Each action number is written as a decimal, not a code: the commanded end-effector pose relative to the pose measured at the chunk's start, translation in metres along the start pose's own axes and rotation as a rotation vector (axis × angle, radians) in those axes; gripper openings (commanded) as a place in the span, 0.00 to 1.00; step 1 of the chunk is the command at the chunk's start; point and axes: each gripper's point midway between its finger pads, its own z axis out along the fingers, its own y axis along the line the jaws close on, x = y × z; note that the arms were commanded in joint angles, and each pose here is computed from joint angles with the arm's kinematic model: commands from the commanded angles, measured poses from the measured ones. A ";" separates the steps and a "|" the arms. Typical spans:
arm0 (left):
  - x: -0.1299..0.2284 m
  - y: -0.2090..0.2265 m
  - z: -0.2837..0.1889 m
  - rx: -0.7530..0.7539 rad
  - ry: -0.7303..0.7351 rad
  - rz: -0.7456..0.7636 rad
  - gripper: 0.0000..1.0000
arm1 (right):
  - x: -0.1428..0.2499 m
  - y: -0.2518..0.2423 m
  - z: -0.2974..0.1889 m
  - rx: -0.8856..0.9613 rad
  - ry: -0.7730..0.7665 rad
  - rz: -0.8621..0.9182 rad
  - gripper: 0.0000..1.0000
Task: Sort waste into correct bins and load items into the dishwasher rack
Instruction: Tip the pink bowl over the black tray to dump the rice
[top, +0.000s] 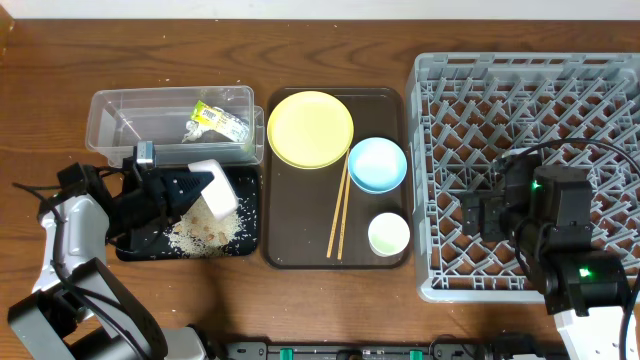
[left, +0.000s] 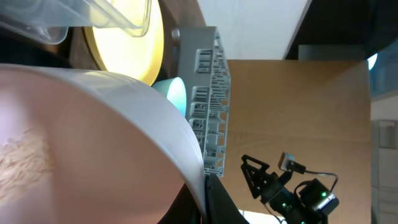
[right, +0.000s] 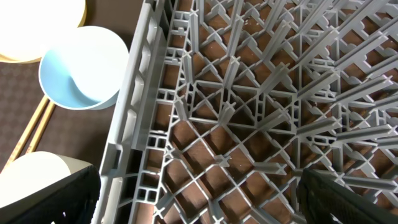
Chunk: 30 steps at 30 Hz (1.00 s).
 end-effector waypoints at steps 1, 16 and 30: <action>-0.002 -0.023 -0.003 0.150 -0.021 0.031 0.06 | -0.005 -0.001 -0.001 0.001 -0.005 0.015 0.99; -0.011 -0.005 -0.002 0.041 -0.023 0.069 0.06 | -0.003 -0.001 -0.001 0.001 0.004 0.015 0.99; -0.011 -0.025 -0.003 0.150 -0.026 0.068 0.06 | -0.003 -0.001 -0.001 0.001 0.004 0.015 0.99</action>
